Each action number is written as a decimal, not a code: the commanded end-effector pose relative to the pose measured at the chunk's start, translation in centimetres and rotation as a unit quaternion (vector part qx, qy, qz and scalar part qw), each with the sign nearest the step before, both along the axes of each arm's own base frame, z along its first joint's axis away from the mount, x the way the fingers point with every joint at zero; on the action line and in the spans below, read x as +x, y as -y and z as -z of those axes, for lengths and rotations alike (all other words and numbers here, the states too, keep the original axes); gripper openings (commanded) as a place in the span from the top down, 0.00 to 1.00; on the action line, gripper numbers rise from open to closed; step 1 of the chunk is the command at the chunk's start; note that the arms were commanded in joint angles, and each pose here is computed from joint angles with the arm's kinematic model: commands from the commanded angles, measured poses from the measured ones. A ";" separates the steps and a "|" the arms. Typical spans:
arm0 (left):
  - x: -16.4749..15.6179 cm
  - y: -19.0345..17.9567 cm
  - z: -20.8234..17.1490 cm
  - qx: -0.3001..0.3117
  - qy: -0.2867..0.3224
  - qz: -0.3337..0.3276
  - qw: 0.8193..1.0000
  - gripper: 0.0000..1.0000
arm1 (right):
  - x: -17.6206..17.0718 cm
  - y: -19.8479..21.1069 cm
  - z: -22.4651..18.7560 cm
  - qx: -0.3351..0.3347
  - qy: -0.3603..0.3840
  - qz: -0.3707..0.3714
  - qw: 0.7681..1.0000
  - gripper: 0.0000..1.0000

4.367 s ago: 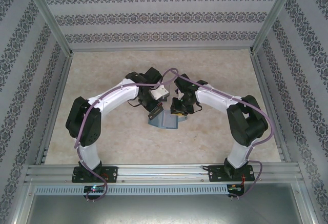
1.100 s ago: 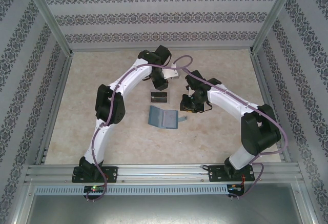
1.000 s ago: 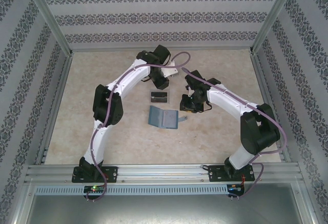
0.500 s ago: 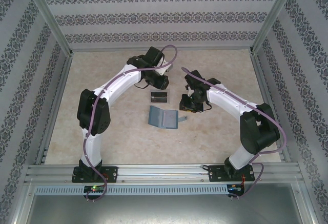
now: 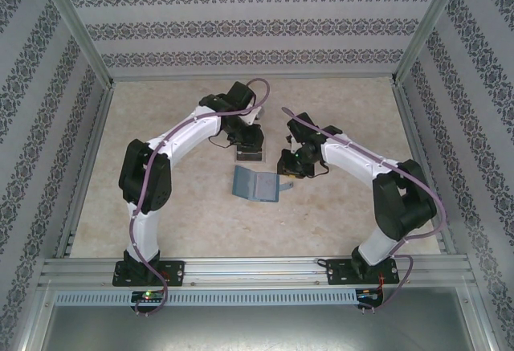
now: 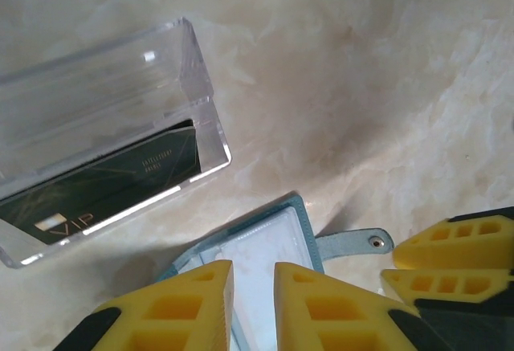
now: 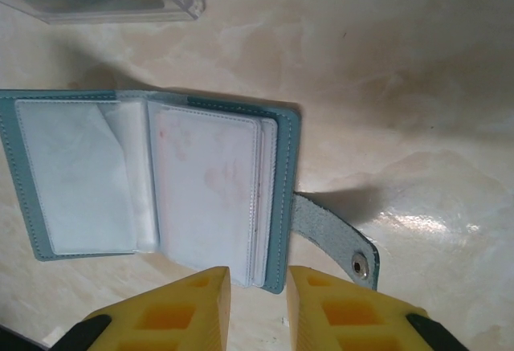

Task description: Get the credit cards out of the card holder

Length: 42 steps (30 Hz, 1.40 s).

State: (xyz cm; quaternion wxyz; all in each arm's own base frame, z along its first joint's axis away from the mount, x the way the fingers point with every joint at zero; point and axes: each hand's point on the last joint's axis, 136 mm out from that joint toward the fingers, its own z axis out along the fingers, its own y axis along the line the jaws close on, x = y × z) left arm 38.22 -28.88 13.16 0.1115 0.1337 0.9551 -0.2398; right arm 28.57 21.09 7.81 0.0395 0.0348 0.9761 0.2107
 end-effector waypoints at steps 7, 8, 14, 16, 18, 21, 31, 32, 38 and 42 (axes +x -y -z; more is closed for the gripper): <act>-3.8 1.9 -0.6 -0.040 -0.056 -0.035 0.997 0.80 | -1.0 -0.1 2.8 0.002 -0.032 -0.003 0.999 0.74; -4.2 2.2 -0.3 -0.040 -0.059 -0.034 0.997 0.80 | -1.0 0.0 3.0 0.002 -0.034 -0.002 0.999 0.74; -6.1 3.7 1.4 -0.049 -0.086 -0.040 0.994 0.80 | -1.3 0.5 4.2 -0.012 -0.043 -0.004 0.999 0.74; -6.6 4.2 2.0 -0.048 -0.092 -0.039 0.994 0.80 | -1.4 0.9 4.6 -0.020 -0.045 -0.002 0.999 0.74; -6.9 4.7 2.4 -0.049 -0.095 -0.036 0.994 0.80 | -1.6 1.2 5.0 -0.024 -0.048 -0.002 0.999 0.74; -7.2 5.1 3.4 -0.044 -0.106 -0.037 0.993 0.80 | -1.7 1.5 5.6 -0.030 -0.054 -0.002 0.998 0.74; -8.2 5.8 5.7 -0.043 -0.139 -0.044 0.988 0.83 | -2.1 2.0 6.5 -0.039 -0.062 0.003 0.997 0.76; -8.4 5.8 6.1 -0.042 -0.143 -0.045 0.988 0.83 | -2.1 2.0 6.5 -0.039 -0.062 0.004 0.997 0.76; -9.0 6.1 7.4 -0.039 -0.161 -0.049 0.985 0.83 | -2.1 2.0 6.6 -0.037 -0.064 0.004 0.997 0.77; -9.5 6.4 8.3 -0.039 -0.184 -0.052 0.981 0.81 | -2.1 2.0 6.6 -0.036 -0.065 0.004 0.997 0.77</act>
